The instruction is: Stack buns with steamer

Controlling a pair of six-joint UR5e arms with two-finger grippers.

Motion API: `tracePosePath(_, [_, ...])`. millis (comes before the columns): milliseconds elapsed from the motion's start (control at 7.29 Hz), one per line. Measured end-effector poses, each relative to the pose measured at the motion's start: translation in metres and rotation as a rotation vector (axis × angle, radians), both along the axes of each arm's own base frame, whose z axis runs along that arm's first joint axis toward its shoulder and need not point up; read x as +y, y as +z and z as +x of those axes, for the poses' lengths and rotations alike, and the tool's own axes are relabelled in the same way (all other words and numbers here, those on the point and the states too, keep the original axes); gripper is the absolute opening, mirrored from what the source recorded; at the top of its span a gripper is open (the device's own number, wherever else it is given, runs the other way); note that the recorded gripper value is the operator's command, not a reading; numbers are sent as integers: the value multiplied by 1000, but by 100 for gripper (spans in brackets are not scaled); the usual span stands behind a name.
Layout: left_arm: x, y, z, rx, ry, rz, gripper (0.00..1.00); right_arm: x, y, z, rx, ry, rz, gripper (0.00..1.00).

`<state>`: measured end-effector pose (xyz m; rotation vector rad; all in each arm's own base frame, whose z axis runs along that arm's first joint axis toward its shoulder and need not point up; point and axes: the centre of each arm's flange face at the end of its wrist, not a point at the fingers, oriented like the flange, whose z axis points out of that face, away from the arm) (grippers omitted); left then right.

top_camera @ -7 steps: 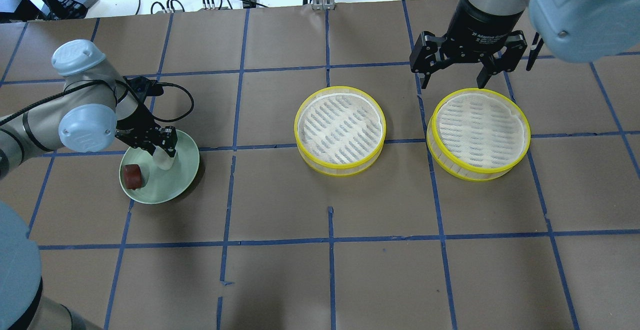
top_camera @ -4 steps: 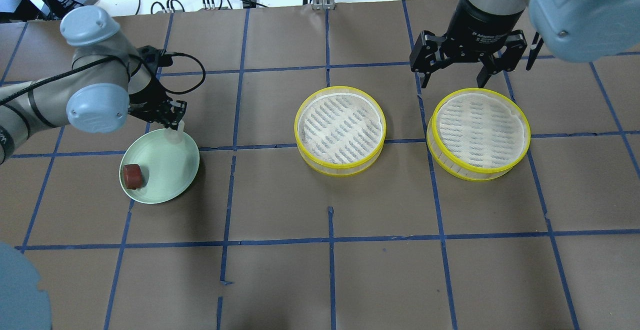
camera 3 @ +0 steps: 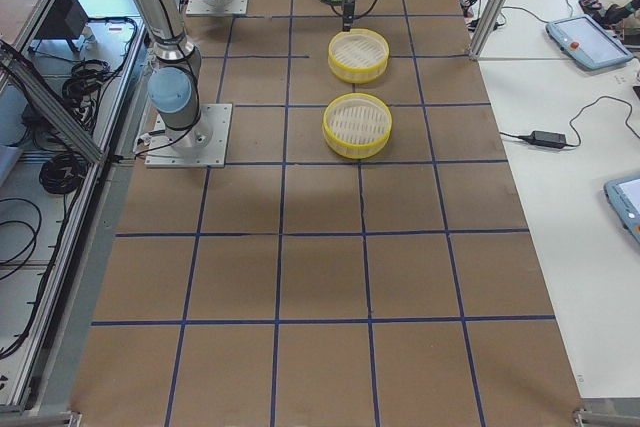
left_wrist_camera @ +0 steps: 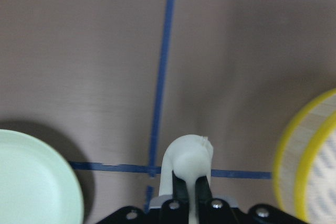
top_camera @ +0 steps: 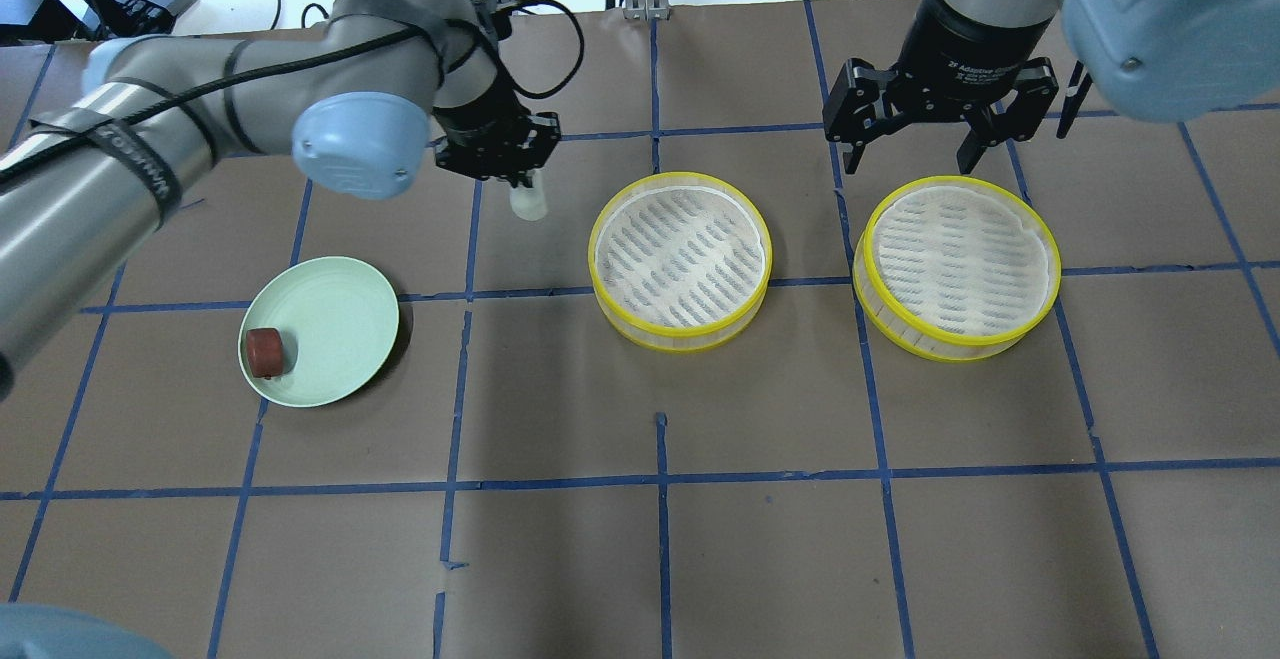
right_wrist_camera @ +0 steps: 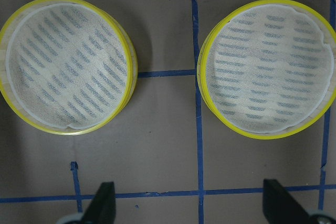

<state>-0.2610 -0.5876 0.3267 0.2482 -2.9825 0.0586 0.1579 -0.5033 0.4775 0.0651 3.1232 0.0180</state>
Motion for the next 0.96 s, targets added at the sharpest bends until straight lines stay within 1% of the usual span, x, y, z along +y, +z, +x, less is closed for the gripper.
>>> tracePosePath(137, [6,-14,-38,76,14,27,15,1,-1,-1,4,-2,2,100])
tracePosePath(274, [9,-30,-59,118,16,54,30,2,-2,-4,9,-7,7,100])
tracePosePath(411, [12,-44,-70,130,12,77,46,2,-8,-12,15,-20,23,100])
tracePosePath(548, [15,-55,-78,131,6,96,80,2,-18,-28,17,-42,44,100])
tracePosePath(685, [16,-63,-84,132,-2,101,88,0,-28,-52,21,-62,60,99])
tracePosePath(823, [16,-66,-88,136,-7,92,89,-1,-39,-83,31,-69,84,100])
tracePosePath(960, [16,-66,-90,141,-10,84,90,-1,-60,-125,35,-92,106,100])
